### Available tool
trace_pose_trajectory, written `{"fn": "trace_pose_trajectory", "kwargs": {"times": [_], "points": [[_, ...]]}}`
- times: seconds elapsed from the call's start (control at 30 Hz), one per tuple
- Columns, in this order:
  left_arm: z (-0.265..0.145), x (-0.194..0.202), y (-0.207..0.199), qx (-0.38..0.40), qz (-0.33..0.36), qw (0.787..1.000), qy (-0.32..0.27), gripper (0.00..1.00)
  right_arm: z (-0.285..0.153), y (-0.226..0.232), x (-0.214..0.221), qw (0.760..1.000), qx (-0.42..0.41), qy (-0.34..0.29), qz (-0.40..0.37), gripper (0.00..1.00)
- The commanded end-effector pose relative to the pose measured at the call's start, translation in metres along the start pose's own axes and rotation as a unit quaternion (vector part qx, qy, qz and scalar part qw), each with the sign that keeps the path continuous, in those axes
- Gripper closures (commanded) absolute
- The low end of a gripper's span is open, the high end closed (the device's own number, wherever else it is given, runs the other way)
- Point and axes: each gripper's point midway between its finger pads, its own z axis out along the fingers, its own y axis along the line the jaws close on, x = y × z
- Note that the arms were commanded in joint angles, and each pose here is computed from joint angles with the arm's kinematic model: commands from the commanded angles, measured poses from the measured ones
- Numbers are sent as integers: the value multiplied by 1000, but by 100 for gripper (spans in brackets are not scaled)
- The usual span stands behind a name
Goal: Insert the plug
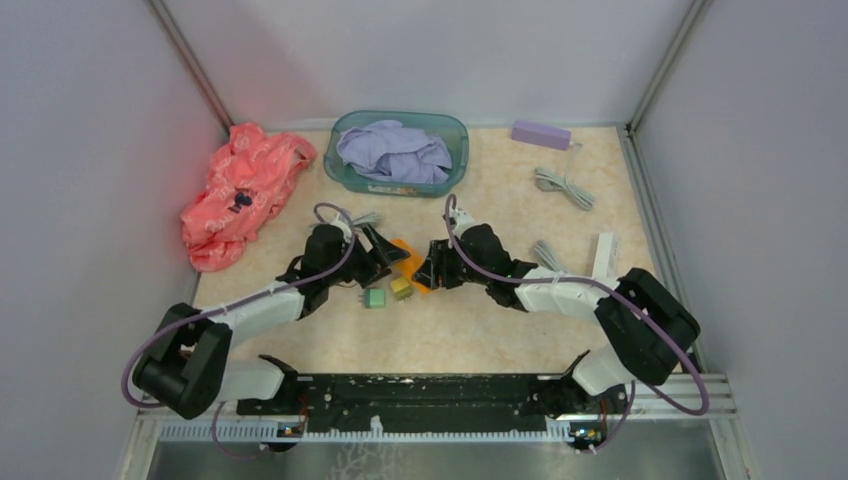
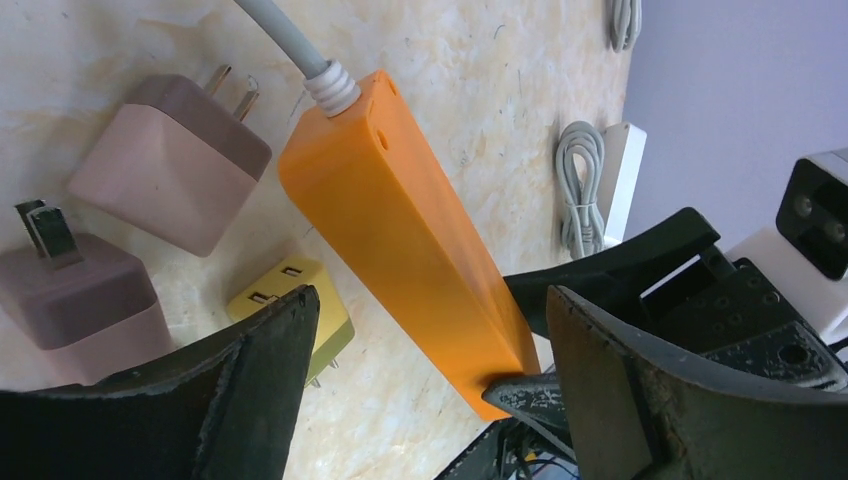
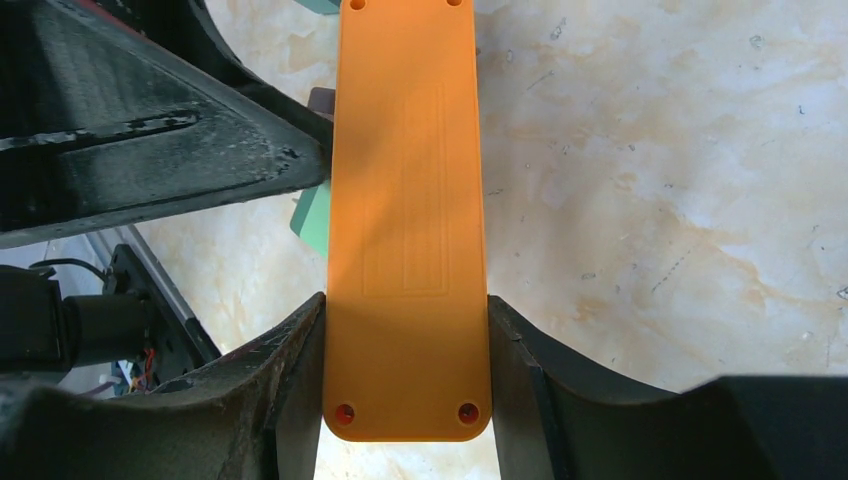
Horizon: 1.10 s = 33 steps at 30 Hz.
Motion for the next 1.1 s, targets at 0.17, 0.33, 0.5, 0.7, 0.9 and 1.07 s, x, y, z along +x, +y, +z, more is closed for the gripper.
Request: {"fn": "trace_pose_trajectory", "kwargs": {"times": [0.17, 0.33, 0.5, 0.7, 0.9, 1.07], "points": [[20, -6, -26, 38, -54, 998, -17, 19, -10, 35, -35, 995, -71, -69, -17, 100], [30, -5, -33, 46, -56, 997, -13, 36, -12, 32, -34, 995, -63, -66, -34, 100], [32, -9, -40, 51, -48, 997, -18, 74, -17, 30, -38, 995, -51, -66, -60, 96], [26, -21, -47, 27, -3, 999, -36, 100, -28, 26, -45, 993, -27, -71, -90, 67], [17, -37, -57, -7, 34, 998, -61, 100, -43, 28, -54, 985, -4, -78, -153, 31], [17, -43, -55, -65, 24, 996, -61, 100, -51, 33, -60, 970, 25, -88, -224, 17]]}}
